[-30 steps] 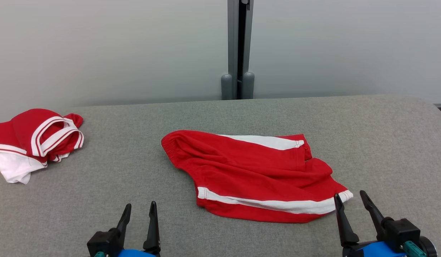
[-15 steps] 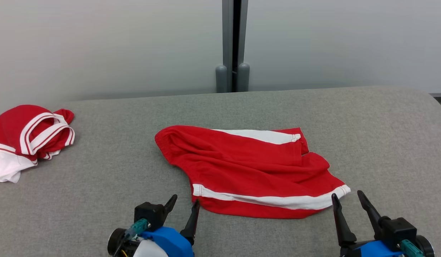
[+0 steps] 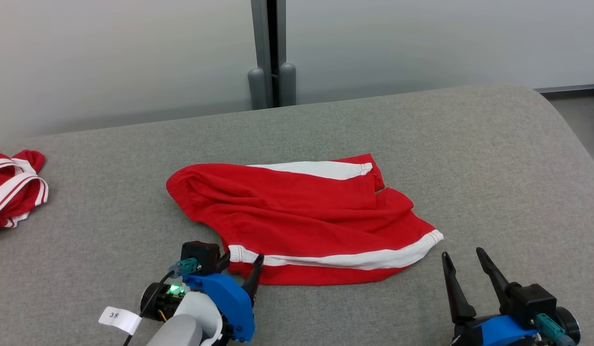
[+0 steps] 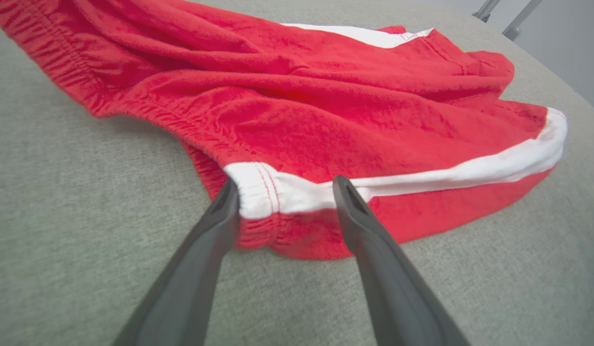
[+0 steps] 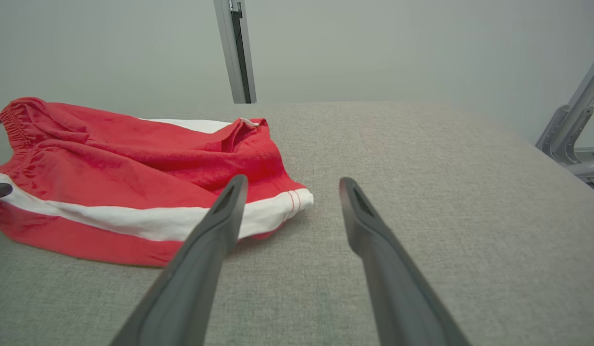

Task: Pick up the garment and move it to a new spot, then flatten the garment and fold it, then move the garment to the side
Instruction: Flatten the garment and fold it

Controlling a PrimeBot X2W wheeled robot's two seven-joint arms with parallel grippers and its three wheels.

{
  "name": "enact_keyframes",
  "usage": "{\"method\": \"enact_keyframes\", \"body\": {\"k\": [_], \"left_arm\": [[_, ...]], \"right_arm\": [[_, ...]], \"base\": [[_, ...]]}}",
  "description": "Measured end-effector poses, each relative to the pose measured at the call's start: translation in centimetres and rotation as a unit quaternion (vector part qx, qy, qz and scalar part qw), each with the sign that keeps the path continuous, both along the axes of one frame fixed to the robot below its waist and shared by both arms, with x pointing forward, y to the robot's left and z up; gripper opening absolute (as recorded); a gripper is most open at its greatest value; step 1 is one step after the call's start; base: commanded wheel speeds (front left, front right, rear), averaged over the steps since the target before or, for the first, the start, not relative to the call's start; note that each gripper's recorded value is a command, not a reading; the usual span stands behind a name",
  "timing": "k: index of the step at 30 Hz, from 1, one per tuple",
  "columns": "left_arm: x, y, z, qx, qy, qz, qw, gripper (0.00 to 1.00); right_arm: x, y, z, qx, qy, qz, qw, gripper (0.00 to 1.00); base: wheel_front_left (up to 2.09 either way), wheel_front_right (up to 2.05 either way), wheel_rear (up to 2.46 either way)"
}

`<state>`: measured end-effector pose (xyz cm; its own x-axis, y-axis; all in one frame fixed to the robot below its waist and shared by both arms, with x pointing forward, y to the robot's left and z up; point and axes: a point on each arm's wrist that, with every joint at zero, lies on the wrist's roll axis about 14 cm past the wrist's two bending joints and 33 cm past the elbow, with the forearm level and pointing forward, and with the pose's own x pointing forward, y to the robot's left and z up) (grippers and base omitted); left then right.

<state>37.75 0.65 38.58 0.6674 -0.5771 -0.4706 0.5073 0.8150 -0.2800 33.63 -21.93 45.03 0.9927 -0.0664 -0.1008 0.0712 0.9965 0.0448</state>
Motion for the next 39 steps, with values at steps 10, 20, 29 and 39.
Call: {"method": "enact_keyframes", "body": {"k": [10, 20, 29, 39], "left_arm": [[0.8, -0.4, 1.3, -0.039, -0.032, 0.015, 0.999, 0.0], [1.3, 3.3, 0.6, -0.041, -0.038, 0.075, 0.996, 0.0], [1.3, 4.1, 0.0, -0.042, -0.034, 0.09, 0.994, 0.0], [1.2, 4.3, -0.2, -0.042, -0.032, 0.094, 0.994, 0.0]], "right_arm": [[-0.5, -2.5, -0.8, -0.019, 0.017, -0.034, 0.999, 1.0], [1.9, -0.7, -4.4, -0.058, 0.089, 0.015, 0.994, 1.0], [4.0, 2.7, -5.6, -0.037, 0.11, 0.066, 0.991, 1.0], [5.0, 4.9, -5.3, -0.032, 0.108, 0.1, 0.989, 1.0]], "base": [[0.0, 0.0, 0.0], [0.0, 0.0, 0.0], [0.0, 0.0, 0.0], [0.0, 0.0, 0.0]]}}
